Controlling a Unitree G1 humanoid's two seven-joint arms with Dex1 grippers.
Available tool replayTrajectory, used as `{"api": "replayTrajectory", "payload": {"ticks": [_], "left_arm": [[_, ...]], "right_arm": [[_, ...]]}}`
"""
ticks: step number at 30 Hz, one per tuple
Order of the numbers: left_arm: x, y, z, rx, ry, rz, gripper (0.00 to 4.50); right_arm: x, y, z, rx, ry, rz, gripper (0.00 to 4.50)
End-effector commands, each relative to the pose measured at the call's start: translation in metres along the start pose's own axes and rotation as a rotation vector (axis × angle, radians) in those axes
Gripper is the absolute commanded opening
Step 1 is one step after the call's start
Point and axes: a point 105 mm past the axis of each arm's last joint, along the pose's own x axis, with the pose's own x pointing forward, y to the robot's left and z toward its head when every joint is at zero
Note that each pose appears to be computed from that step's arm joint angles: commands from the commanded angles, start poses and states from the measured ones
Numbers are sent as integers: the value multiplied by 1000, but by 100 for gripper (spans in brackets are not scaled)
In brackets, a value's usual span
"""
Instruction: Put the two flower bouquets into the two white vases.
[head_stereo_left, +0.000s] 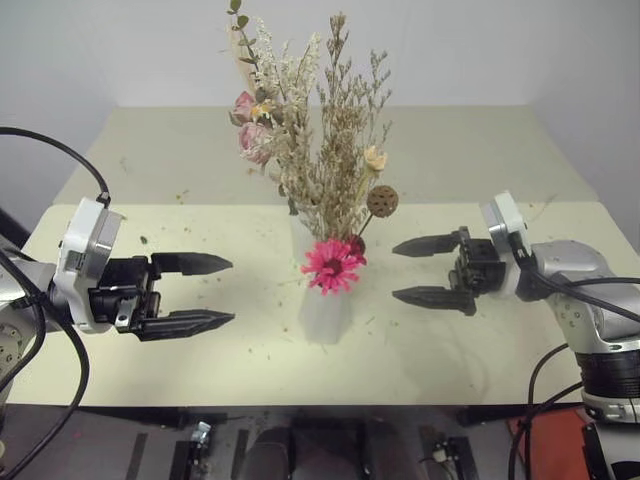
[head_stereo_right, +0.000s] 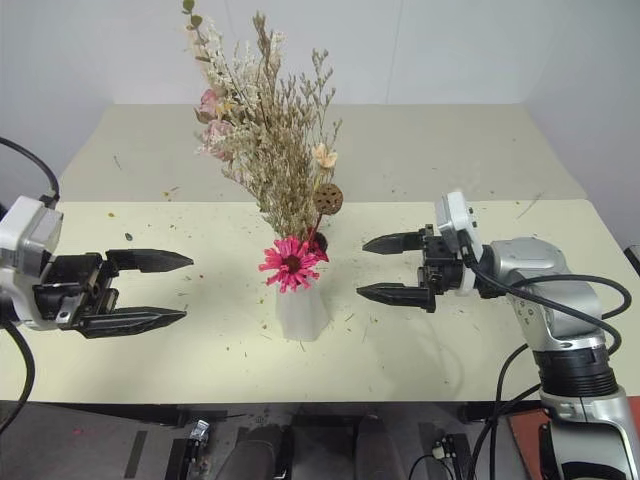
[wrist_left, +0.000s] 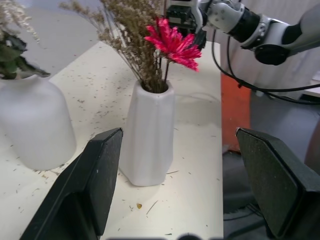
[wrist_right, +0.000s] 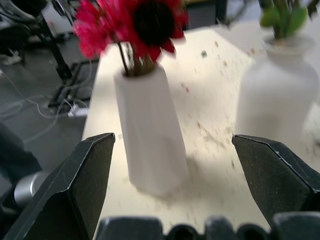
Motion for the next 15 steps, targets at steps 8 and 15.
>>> {"api": "replayTrajectory", "payload": {"ticks": [8, 15], "left_arm": [[-2, -8, 0, 36, -23, 79, 390], [-3, -7, -7, 11, -17, 102, 390]], "right_arm": [[-20, -10, -5, -60, 52, -65, 449], [-19, -10, -10, -72, 61, -82, 449]]}}
